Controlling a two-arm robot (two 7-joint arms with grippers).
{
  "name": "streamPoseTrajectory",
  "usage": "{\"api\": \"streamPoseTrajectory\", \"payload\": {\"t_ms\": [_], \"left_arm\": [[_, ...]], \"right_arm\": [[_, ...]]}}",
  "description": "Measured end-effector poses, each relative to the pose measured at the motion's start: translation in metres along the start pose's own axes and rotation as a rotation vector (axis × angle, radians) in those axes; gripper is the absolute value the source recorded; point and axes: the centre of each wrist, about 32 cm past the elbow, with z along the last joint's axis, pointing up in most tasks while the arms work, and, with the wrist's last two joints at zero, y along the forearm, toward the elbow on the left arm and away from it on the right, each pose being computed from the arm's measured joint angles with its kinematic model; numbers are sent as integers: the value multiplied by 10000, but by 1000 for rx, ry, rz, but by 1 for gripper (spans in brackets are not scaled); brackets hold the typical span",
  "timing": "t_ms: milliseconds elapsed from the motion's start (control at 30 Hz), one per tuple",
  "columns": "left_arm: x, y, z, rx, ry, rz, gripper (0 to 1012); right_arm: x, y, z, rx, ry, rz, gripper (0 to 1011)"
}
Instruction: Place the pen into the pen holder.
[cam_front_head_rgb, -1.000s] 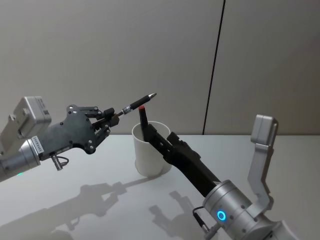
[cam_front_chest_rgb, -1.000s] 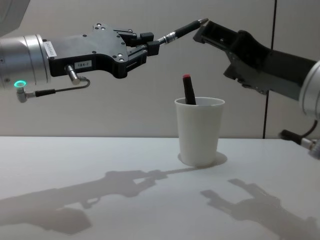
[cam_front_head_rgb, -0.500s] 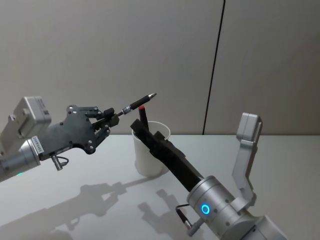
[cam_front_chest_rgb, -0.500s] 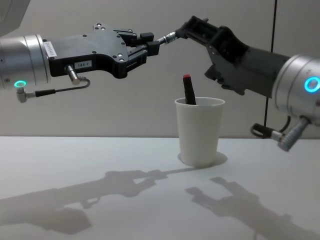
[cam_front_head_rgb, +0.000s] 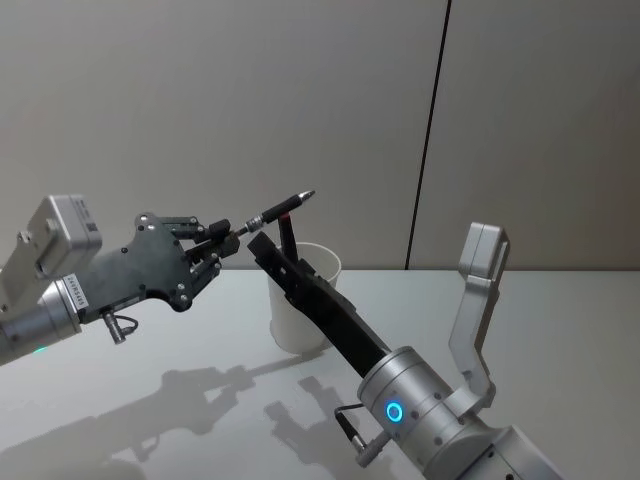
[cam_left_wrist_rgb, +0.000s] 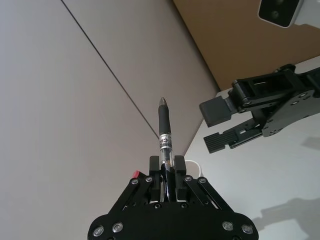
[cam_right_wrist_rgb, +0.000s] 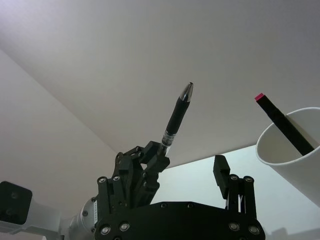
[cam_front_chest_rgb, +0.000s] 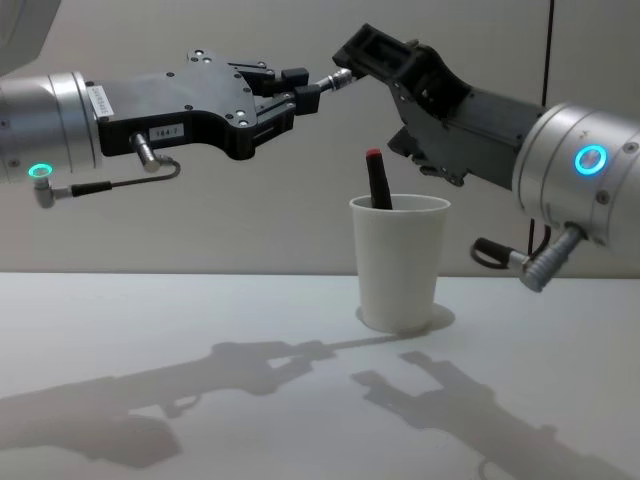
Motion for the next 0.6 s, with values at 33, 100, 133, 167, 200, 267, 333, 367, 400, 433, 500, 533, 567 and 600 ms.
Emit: {"api": "streamPoseTrajectory", "payload": {"t_ms": [33, 100, 133, 167, 200, 267, 333, 367, 400, 433, 500, 533, 567, 600], "left_arm": [[2, -2, -9, -2, 3, -6, 174], [7, -6, -20, -6, 6, -15, 174], [12, -8, -30, -10, 9, -24, 174], [15, -11, -32, -12, 10, -29, 174], [17, -14, -45, -16, 14, -40, 174], [19, -15, -57, -19, 18, -48, 174], [19, -19, -73, -24, 23, -61, 174], [19, -19, -77, -24, 24, -64, 174], [17, -19, -85, -26, 28, -72, 174], [15, -19, -89, -27, 29, -75, 174], [13, -20, -96, -29, 32, -82, 174], [11, -19, -99, -29, 33, -84, 174], [10, -18, -100, -29, 34, -85, 174], [8, -16, -103, -29, 36, -88, 174]], "right_arm": [[-3, 6, -3, 0, 2, 1, 1001], [-7, 11, -5, 1, 4, 1, 1001], [-9, 15, -8, 1, 5, 2, 1001], [-10, 17, -10, 1, 6, 2, 1001], [-11, 20, -12, 1, 7, 2, 1001], [-14, 23, -13, 1, 8, 2, 1001], [-17, 28, -15, 1, 10, 3, 1001], [-17, 29, -16, 1, 10, 2, 1001], [-18, 31, -17, 1, 11, 3, 1001], [-19, 32, -18, 1, 11, 3, 1001], [-19, 33, -19, 1, 12, 3, 1001], [-20, 34, -20, 1, 12, 3, 1001], [-21, 36, -21, 1, 13, 3, 1001], [-21, 36, -21, 2, 13, 3, 1001]]}}
